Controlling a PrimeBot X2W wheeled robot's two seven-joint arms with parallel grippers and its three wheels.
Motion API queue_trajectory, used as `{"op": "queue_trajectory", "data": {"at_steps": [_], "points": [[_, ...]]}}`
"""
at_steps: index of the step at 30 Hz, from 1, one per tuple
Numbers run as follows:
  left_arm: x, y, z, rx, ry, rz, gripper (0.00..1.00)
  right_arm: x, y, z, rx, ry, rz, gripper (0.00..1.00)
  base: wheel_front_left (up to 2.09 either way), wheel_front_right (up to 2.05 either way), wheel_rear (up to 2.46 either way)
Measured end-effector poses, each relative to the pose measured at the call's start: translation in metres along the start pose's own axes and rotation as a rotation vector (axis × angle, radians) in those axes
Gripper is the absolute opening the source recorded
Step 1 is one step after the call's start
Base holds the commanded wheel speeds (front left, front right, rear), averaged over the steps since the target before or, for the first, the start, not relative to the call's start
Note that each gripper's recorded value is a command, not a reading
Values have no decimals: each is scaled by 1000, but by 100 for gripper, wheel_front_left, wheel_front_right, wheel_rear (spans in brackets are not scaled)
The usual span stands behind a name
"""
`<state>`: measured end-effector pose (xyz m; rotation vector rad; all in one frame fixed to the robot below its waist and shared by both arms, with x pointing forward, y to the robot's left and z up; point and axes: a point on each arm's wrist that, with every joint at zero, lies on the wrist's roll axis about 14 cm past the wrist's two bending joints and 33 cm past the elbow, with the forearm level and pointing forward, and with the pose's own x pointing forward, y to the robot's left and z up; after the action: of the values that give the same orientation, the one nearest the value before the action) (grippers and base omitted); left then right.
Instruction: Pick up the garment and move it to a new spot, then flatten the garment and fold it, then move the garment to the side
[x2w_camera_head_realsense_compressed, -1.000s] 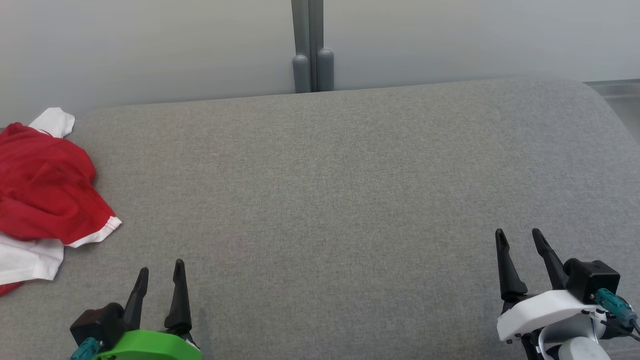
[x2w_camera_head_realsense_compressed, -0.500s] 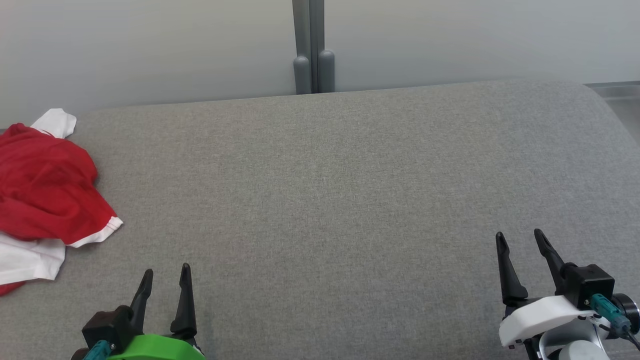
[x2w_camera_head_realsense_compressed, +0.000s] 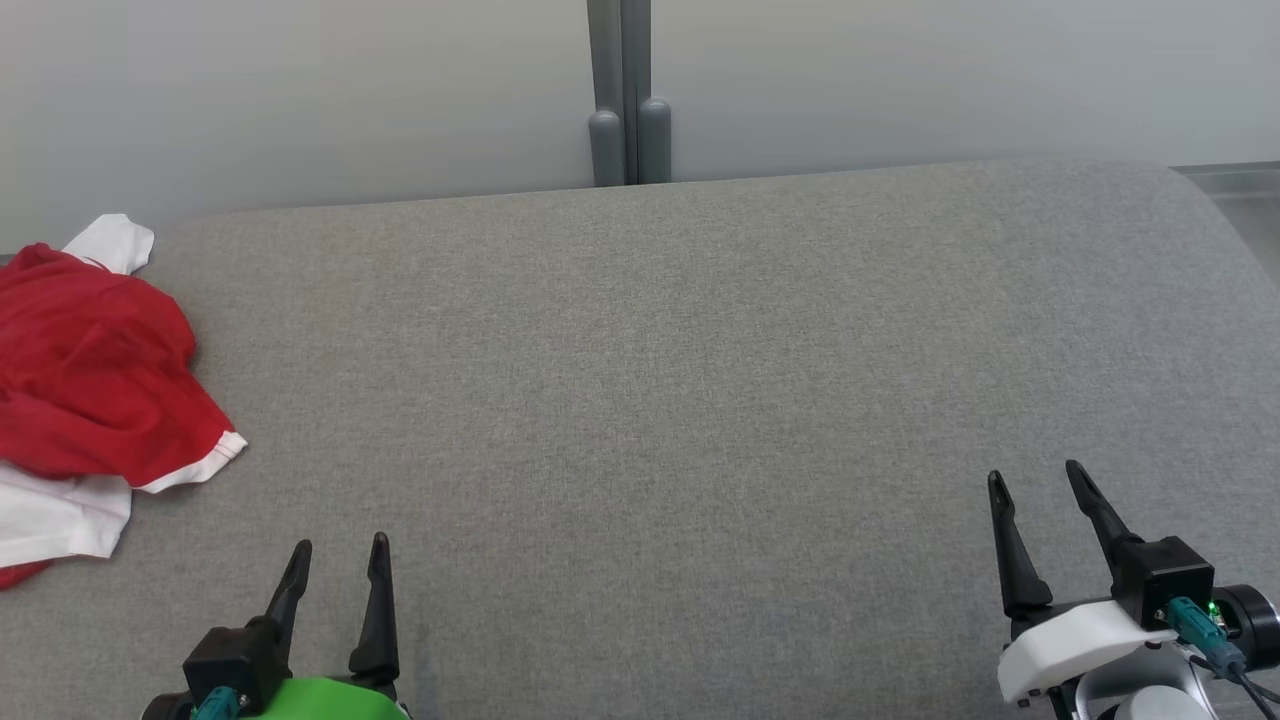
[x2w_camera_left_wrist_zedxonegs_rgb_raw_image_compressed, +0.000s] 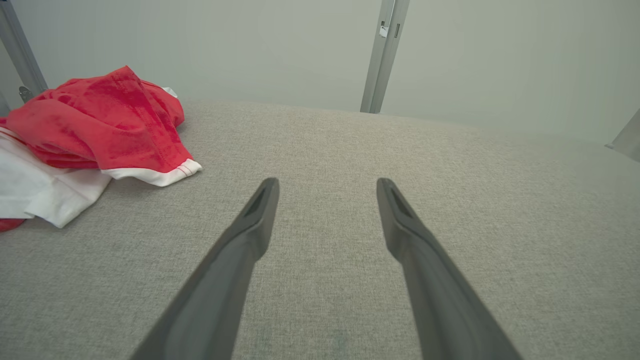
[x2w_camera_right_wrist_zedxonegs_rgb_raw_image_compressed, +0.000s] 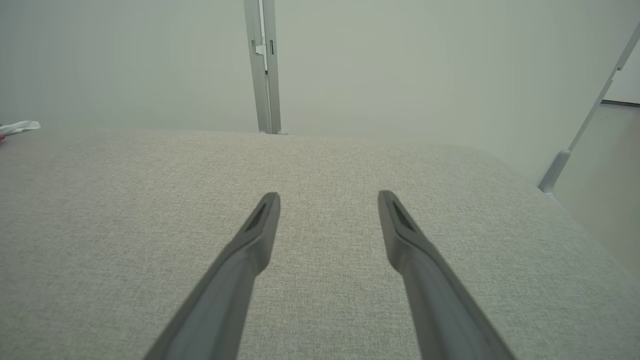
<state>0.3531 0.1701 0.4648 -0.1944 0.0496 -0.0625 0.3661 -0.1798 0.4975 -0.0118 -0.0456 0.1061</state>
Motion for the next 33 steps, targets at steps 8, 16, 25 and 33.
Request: {"op": "queue_trajectory", "data": {"at_steps": [8,16,25,33], "points": [[-2,3,-2,-5,2,9,100,-2,0,-1,-14,2,2,100,0,0,0],[-2,5,-5,-28,9,19,100,-3,0,-5,8,13,-1,100,0,0,0],[-3,6,-5,-29,10,22,100,-3,1,-5,5,13,4,100,0,0,0],[-5,8,2,-22,-11,30,100,0,12,-8,0,21,44,100,0,0,0]]}}
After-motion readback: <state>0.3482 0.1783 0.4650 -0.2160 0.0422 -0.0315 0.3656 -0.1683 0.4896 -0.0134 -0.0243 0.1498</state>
